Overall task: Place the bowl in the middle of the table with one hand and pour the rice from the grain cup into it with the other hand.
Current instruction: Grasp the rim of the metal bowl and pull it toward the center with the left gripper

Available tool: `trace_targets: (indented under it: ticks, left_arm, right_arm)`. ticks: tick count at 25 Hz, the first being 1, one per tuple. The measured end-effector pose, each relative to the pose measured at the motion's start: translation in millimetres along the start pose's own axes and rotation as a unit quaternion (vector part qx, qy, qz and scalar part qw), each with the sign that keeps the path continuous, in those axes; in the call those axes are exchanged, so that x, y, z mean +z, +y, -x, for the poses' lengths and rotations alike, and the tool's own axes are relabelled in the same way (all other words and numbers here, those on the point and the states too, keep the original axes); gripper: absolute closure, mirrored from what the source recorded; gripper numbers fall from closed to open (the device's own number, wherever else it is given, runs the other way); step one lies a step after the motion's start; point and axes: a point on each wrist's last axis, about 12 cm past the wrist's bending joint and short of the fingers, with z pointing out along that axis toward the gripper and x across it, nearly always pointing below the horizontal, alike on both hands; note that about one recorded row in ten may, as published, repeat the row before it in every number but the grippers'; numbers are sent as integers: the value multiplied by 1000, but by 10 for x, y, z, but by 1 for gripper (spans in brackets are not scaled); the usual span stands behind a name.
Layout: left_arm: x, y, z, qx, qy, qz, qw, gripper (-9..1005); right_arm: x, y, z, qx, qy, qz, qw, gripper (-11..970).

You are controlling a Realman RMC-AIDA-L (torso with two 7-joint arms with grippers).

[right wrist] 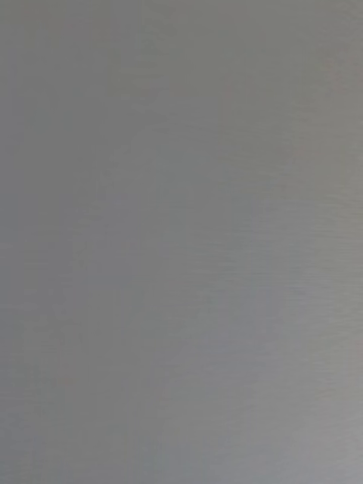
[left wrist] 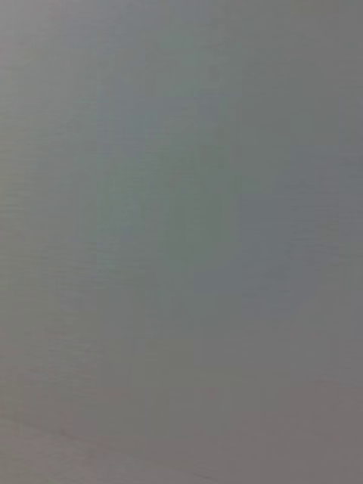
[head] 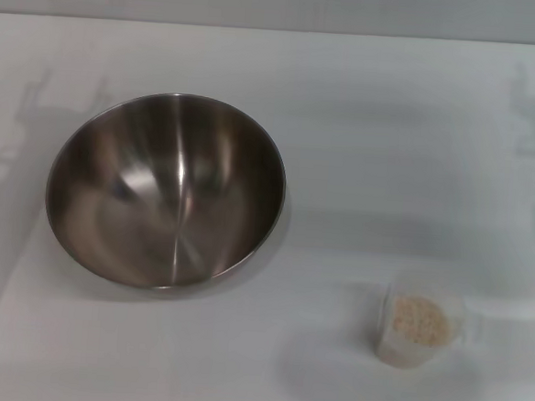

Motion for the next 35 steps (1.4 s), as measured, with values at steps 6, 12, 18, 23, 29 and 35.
trace_targets:
  ticks: [6, 12, 18, 23, 29, 35]
  left_arm:
    - [54, 28, 9, -12, 9, 7, 1000, 193]
    - [417, 115, 119, -53, 108, 61, 991, 201]
    - [683, 95, 386, -63, 212, 81, 972, 209]
    - [833, -17, 706, -53, 304, 84, 948, 216]
    - [865, -152, 936, -4, 408, 71, 910, 224]
    - [812, -381, 1032, 37, 556, -14, 830, 232]
  right_arm:
    - [-8, -7, 2, -4, -1, -1, 1000, 434]
    - [-29, -25, 8, -7, -3, -2, 1000, 434]
    - [-30, -25, 8, -7, -3, -2, 1000, 434]
    - [-33, -31, 7, -9, -2, -2, 1000, 433]
    - [-31, -37, 7, -10, -2, -2, 1000, 433]
    - [-35, -41, 6, -10, -2, -2, 1000, 433]
